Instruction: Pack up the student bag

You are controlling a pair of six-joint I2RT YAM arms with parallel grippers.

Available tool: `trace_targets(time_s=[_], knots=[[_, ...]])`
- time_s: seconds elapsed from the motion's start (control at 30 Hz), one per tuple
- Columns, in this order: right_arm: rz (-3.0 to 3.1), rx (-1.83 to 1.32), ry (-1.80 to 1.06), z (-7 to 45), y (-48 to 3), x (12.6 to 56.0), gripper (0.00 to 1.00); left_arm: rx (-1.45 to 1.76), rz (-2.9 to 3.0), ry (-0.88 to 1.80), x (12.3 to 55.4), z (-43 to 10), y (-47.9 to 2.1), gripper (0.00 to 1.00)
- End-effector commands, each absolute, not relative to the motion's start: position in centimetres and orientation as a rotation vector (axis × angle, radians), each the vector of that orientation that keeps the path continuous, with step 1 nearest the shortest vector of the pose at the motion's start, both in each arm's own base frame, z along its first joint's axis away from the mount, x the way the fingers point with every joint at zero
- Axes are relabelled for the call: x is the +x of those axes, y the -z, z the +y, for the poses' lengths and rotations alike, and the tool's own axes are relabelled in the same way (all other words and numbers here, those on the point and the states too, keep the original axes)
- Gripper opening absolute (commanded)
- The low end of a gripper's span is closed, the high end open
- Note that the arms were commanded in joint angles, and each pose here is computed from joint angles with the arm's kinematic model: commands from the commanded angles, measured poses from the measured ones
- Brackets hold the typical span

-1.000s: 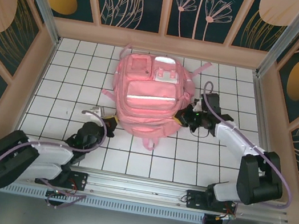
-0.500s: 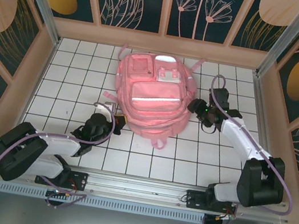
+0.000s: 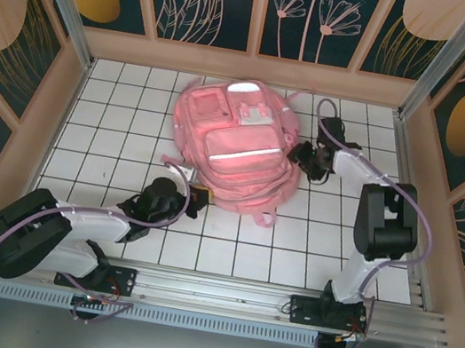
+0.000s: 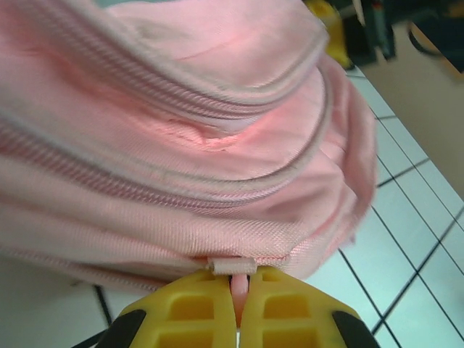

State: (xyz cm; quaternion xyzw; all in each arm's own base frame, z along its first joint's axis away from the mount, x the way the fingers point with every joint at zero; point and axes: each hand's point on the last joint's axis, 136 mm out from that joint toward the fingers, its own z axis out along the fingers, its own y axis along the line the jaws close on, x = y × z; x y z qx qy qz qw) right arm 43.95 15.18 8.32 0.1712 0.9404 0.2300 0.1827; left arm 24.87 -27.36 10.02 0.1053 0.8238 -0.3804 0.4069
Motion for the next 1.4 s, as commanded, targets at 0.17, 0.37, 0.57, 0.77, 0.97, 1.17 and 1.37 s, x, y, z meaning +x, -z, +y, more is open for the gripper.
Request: trace_targets(time_s=[0.17, 0.37, 0.57, 0.77, 0.97, 1.17, 1.37], knots=[[2.457, 0.528, -0.407, 12.3, -15.1, 43.2, 0.64, 0.35, 2.023, 1.075, 25.0, -30.9, -12.6, 0.0], [2.406, 0.503, -1.044, 17.8, -18.0, 35.4, 0.57, 0.311, 1.987, 1.056, 25.5, -30.4, -13.7, 0.0], [2.509, 0.478, -1.27, 23.8, -15.0, 29.4, 0.61, 0.283, 1.96, 1.05, 25.3, -29.5, -14.4, 0.0], [2.524, 0.546, -1.313, 25.7, -13.7, 28.8, 0.62, 0.266, 1.958, 1.054, 25.1, -29.2, -14.4, 0.0], [2.547, 0.6, -1.295, 25.6, -12.9, 28.3, 0.6, 0.252, 1.966, 1.042, 25.2, -28.9, -14.1, 0.0], [2.531, 0.591, -1.267, 24.5, -14.8, 26.3, 0.52, 0.243, 1.954, 1.028, 25.5, -28.8, -14.4, 0.0], [2.576, 0.63, -1.389, 26.5, -13.3, 24.0, 0.53, 0.253, 1.958, 1.032, 25.6, -29.1, -14.4, 0.0]])
